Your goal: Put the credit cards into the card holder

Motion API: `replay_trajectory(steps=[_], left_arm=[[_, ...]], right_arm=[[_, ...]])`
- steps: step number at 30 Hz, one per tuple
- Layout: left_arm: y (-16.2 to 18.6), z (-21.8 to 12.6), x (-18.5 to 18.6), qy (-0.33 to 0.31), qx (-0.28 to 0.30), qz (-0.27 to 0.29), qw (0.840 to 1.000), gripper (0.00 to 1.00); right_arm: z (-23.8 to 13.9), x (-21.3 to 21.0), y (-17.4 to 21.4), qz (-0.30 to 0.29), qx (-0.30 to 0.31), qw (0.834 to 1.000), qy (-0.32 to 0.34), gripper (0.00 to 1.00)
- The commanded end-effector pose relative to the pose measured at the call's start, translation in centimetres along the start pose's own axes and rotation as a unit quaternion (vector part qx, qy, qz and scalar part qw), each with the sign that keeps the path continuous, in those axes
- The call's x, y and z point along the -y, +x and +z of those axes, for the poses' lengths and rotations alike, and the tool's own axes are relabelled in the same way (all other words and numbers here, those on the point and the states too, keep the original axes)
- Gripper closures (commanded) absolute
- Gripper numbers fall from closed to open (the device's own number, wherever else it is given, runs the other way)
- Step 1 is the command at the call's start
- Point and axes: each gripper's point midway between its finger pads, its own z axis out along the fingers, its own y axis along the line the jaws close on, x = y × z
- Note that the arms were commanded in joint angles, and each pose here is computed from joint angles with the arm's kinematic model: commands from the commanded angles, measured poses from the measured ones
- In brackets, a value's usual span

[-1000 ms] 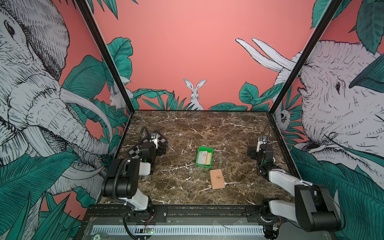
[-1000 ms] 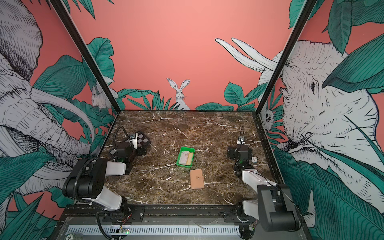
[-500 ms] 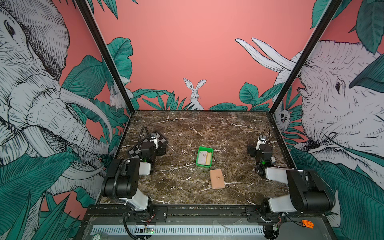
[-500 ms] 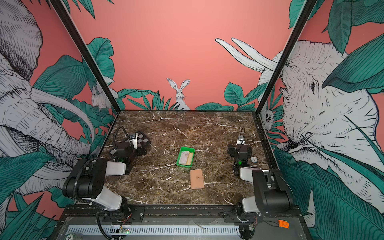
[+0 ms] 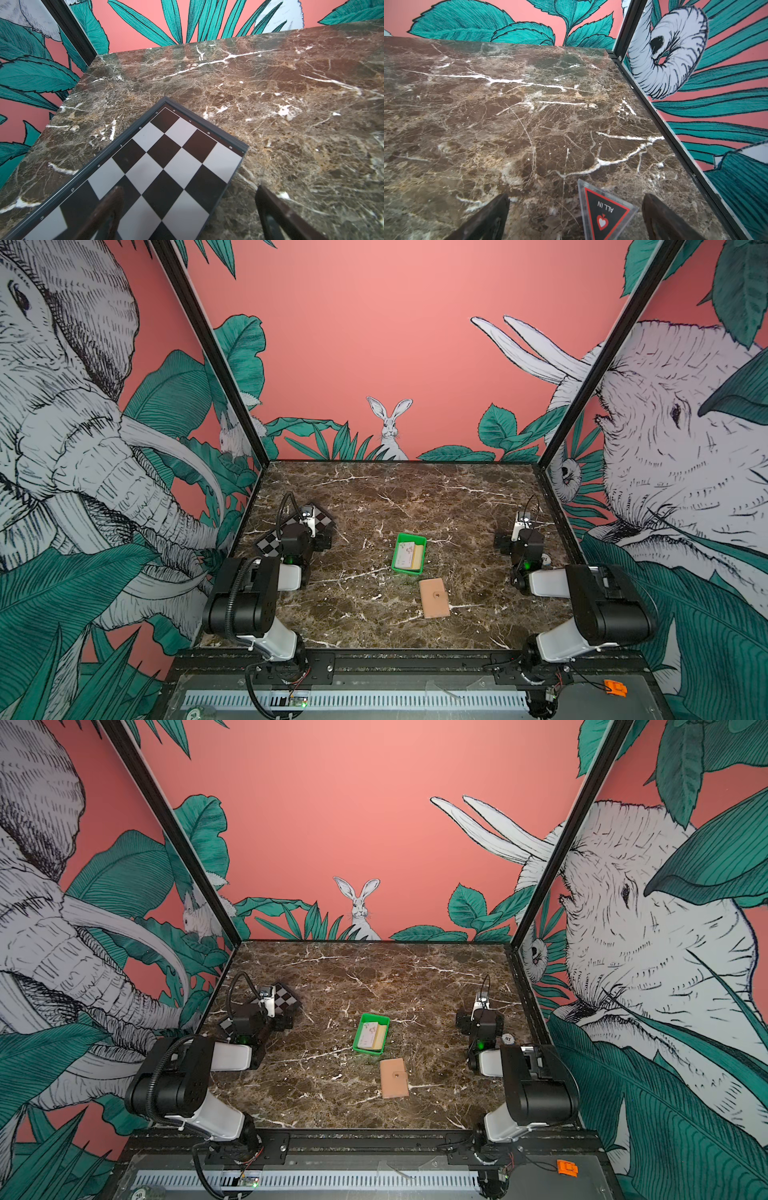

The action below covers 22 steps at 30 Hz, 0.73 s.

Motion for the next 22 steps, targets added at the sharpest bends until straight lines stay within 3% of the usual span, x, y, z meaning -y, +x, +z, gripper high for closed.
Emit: replay_trajectory(steps=[1,4,8,22], left_arm=[[-1.5,-0.1,-0.4,-0.003,0.021,0.005,1.000,0.01],[-1.5,-0.1,-0.4,-0.003,0.022,0.005,1.000,0.01],[-1.4,-0.1,-0.4,-0.004,0.020,0.005,1.000,0.01],[-1.5,-0.1,-0.4,-0.004,0.022,0.005,1.000,0.01]], right_arm=[[-0.3,-1.0,-1.6,0.001,0.033,0.999,-0.036,0.02],[-0.9,-2.7,-1.8,-0.019,0.051,0.995,-0.086,0.02],[0.4,-2.7,-1.7,-0.024,0.013,0.996,-0.081,0.02],[0.4,-2.8,-1.8,-0.026,0.013,0.996,-0.083,0.02]])
